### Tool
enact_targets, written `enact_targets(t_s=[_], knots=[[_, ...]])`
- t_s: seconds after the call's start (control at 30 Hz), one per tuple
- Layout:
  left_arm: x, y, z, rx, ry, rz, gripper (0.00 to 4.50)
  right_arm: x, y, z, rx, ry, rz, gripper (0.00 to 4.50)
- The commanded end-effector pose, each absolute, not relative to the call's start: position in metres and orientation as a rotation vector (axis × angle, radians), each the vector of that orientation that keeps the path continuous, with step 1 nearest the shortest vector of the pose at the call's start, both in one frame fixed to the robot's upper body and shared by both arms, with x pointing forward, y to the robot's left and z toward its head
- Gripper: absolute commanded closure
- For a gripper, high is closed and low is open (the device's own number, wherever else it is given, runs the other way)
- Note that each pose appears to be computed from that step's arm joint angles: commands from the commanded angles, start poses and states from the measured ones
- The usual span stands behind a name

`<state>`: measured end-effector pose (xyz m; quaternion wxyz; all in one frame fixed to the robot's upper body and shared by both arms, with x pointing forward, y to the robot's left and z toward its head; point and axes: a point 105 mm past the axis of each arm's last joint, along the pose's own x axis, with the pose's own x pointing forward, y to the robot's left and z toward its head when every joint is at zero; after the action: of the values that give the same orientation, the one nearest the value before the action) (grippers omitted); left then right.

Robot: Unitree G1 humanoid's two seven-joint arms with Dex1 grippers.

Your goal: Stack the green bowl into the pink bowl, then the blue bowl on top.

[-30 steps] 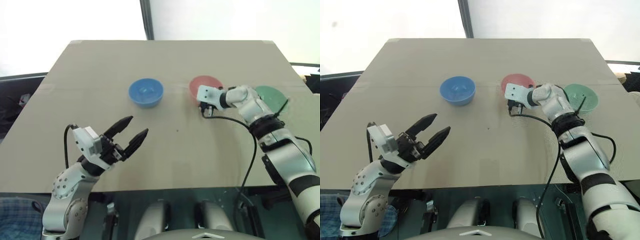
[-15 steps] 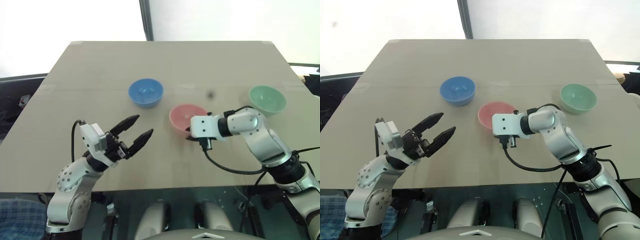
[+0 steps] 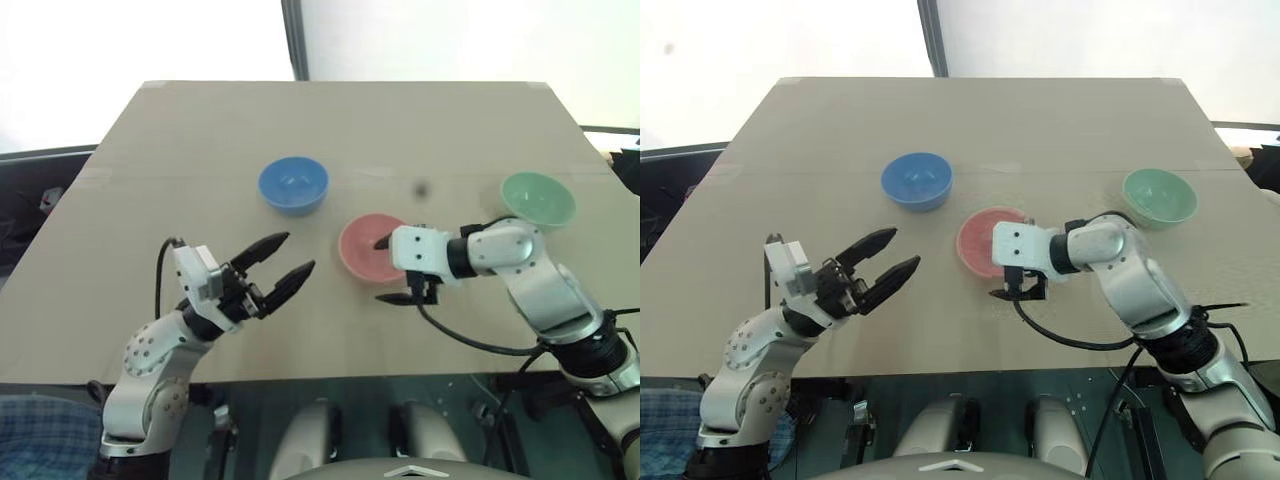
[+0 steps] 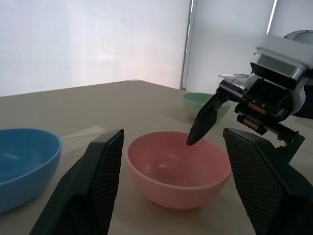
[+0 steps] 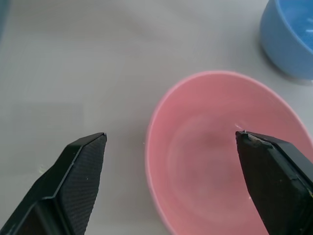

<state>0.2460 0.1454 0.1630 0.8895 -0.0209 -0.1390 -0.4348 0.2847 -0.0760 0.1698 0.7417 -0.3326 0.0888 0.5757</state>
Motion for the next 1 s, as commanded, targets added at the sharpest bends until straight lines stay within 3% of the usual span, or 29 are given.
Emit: enact_targets(t_s=[0.03,0.27,0.5,0.73,0.77,0.97,1.0], knots=[[0.244,0.136,0.173,-0.06,-0.336,-0.966,1.08,0.308,-0.121,0.19,-0.673,0.196,1.052,0.06],[0.255,0.108,0.191,-0.084,-0.402,-1.092,1.08,0.35,-0.234,0.187,-0.66,0.331,0.601,0.06],[0.261,0.095,0.196,-0.104,-0.419,-1.147,1.08,0.363,-0.272,0.167,-0.673,0.409,0.466,0.06],[0.267,0.091,0.194,-0.113,-0.421,-1.167,1.08,0.379,-0.286,0.141,-0.72,0.47,0.447,0.06],[0.267,0.091,0.194,-0.113,-0.422,-1.167,1.08,0.38,-0.286,0.14,-0.72,0.47,0.45,0.57],[0.267,0.093,0.193,-0.108,-0.421,-1.15,1.08,0.384,-0.285,0.137,-0.72,0.469,0.468,2.67],[0.267,0.094,0.193,-0.107,-0.421,-1.146,1.08,0.384,-0.285,0.136,-0.72,0.47,0.47,3.23]])
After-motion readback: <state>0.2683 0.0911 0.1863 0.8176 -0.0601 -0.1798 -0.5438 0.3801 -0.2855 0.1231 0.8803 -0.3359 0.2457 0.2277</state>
